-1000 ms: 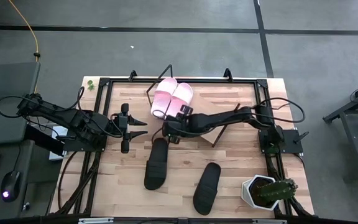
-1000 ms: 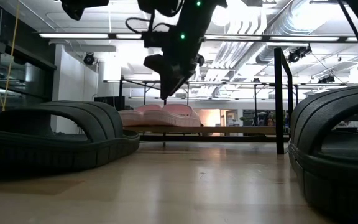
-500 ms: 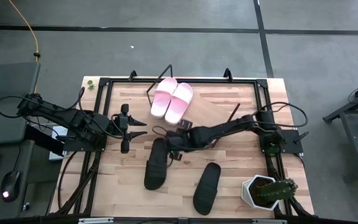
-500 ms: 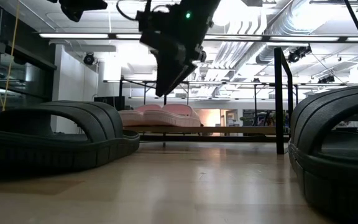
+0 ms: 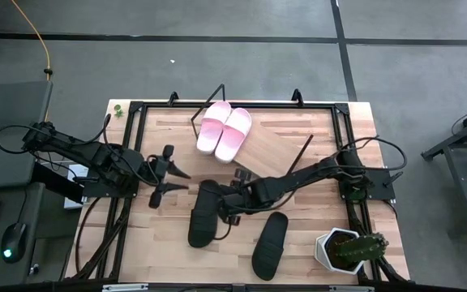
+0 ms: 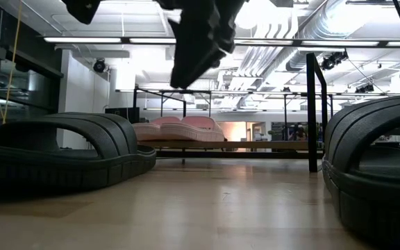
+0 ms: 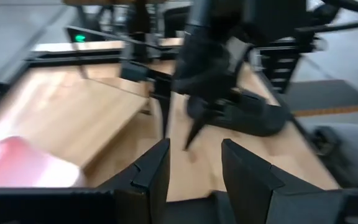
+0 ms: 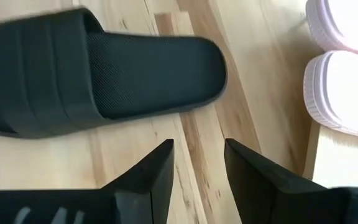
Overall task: Pick and place slides into the shelf
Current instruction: Put the left black slipper on the shelf
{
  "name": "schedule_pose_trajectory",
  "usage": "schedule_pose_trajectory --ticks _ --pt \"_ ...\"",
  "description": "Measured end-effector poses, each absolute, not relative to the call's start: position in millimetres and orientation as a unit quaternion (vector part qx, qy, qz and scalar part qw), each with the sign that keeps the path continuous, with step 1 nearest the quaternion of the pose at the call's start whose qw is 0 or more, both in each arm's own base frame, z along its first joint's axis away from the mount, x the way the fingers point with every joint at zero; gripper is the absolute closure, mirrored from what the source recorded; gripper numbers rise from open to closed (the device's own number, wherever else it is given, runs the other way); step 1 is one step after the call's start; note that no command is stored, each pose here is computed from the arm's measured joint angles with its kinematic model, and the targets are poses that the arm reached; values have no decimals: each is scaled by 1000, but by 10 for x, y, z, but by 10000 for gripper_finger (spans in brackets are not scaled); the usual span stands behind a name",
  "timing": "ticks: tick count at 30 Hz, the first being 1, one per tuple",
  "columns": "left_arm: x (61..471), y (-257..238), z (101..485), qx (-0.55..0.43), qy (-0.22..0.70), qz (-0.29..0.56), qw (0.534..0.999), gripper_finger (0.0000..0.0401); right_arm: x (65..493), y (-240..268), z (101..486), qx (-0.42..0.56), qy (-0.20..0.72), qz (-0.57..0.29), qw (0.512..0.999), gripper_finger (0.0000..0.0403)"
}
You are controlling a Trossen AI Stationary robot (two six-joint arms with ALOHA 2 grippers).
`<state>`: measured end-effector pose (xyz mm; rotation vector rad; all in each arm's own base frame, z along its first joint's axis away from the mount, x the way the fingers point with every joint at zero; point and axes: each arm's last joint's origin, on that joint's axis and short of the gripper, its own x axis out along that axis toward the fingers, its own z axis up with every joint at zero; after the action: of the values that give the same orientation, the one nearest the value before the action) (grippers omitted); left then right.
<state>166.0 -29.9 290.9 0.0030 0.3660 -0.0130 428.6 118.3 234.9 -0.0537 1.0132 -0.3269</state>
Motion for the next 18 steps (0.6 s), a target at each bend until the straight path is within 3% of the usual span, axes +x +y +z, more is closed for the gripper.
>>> schedule_pose_trajectory --ticks 11,18 --pt "1650 -353 2876 -45 206 -91 973 273 4276 1358 2494 -23 463 -137 875 269" --pt "1606 -347 2788 -55 257 -88 961 273 4270 1414 2500 -15 458 -131 879 269"
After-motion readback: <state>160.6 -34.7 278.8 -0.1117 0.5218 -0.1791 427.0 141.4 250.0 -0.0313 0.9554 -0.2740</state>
